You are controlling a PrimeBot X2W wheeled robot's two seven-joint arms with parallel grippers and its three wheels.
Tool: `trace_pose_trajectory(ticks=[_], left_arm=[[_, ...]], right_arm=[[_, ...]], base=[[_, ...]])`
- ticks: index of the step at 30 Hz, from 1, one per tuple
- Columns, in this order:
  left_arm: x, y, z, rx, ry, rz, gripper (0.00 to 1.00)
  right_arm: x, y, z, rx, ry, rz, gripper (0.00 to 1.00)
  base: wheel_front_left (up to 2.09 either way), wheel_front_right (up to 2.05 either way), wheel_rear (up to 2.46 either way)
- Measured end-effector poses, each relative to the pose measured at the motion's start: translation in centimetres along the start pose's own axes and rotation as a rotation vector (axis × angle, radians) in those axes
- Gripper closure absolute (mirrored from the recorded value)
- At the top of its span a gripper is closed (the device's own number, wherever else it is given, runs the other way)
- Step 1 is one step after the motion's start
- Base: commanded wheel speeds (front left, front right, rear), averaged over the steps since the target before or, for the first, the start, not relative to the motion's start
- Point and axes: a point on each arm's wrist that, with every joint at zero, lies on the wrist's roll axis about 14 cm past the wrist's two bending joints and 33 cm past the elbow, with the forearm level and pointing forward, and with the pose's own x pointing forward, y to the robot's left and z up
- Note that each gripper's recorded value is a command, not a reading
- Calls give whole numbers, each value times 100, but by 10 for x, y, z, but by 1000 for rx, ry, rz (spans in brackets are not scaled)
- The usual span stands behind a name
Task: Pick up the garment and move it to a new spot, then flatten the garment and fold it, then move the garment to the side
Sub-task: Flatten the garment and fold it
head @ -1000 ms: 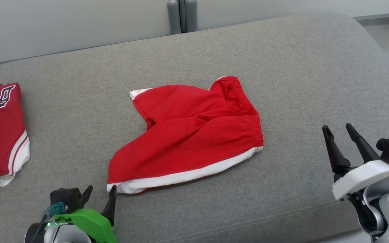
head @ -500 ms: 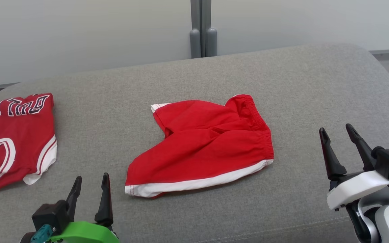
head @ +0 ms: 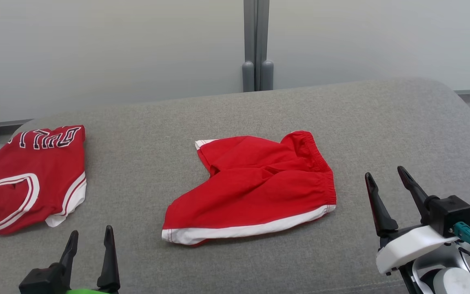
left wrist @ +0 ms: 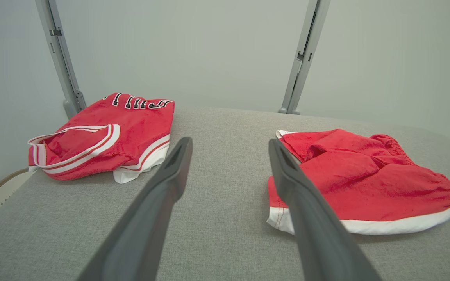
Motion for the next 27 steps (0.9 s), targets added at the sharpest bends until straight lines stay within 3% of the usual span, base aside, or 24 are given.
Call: trace_pose_trajectory(ticks=[16,27], left_arm=[[-8,-4,-8,-24,33,-5,0],[-4,-30,-58,-34,233,-125,0]], right_arm=[[-7,4,-11,37,32,-9,0],[-10,-1,-32,35,108,-13,0]], base=[[0,0,0],[0,0,0]])
